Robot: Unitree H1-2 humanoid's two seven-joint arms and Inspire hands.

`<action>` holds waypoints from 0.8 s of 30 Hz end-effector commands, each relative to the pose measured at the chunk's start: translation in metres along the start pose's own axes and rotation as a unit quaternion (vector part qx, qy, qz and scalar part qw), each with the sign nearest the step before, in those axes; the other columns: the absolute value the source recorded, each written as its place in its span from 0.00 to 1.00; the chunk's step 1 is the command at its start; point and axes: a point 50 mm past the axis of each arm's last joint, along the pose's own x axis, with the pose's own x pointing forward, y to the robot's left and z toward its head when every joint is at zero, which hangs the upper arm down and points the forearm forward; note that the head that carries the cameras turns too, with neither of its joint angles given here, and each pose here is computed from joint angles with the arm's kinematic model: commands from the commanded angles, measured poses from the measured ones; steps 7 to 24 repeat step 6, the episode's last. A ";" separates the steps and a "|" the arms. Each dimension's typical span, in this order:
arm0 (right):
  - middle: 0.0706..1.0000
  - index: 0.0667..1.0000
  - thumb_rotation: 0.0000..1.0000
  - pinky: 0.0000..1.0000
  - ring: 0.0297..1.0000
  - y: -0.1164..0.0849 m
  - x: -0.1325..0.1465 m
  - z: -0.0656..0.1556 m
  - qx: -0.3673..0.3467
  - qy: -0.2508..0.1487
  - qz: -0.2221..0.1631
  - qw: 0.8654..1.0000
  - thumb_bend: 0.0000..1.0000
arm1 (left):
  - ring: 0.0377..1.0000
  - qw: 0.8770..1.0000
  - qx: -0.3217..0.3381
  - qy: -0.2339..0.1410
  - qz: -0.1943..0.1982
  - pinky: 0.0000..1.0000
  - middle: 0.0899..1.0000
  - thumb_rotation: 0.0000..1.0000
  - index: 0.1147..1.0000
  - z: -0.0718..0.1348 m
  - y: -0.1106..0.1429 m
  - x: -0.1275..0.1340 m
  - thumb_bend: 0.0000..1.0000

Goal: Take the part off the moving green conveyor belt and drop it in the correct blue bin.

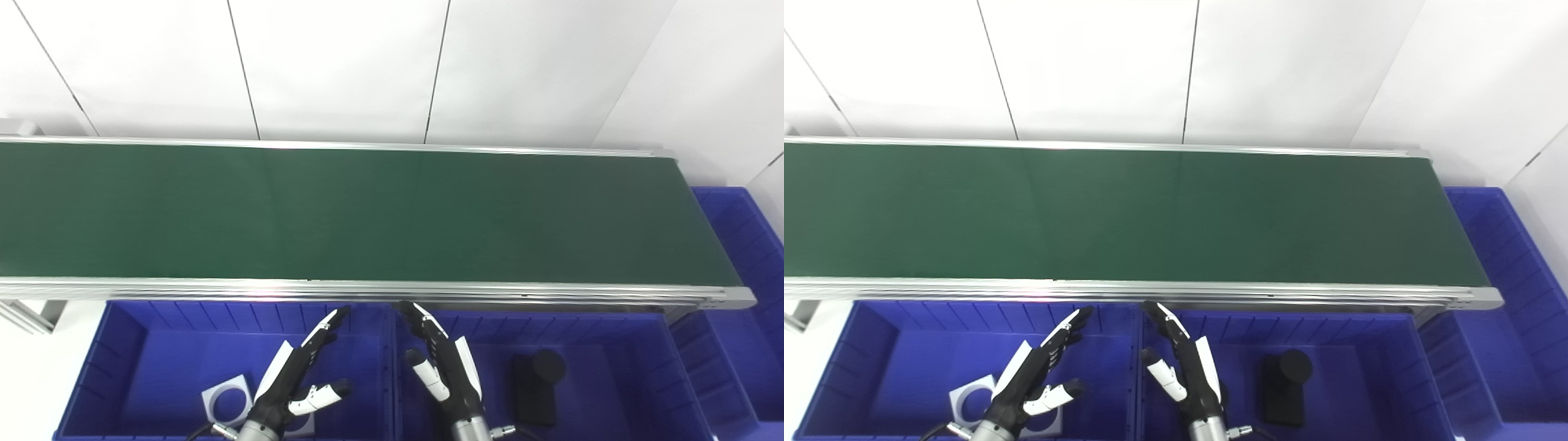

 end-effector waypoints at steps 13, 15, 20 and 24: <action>0.86 0.84 0.93 0.90 0.90 -0.007 0.001 0.014 0.020 -0.042 -0.003 0.999 0.89 | 0.96 0.999 -0.003 -0.049 0.014 0.92 0.96 0.79 0.91 0.020 -0.001 0.010 0.94; 0.86 0.84 0.93 0.90 0.90 -0.007 0.001 0.014 0.020 -0.042 -0.003 0.999 0.89 | 0.96 0.999 -0.003 -0.049 0.014 0.92 0.96 0.79 0.91 0.020 -0.001 0.010 0.94; 0.86 0.84 0.93 0.90 0.90 -0.007 0.001 0.014 0.020 -0.042 -0.003 0.999 0.89 | 0.96 0.999 -0.003 -0.049 0.014 0.92 0.96 0.79 0.91 0.020 -0.001 0.010 0.94; 0.86 0.84 0.93 0.90 0.90 -0.007 0.001 0.014 0.020 -0.042 -0.003 0.999 0.89 | 0.96 0.999 -0.003 -0.049 0.014 0.92 0.96 0.79 0.91 0.020 -0.001 0.010 0.94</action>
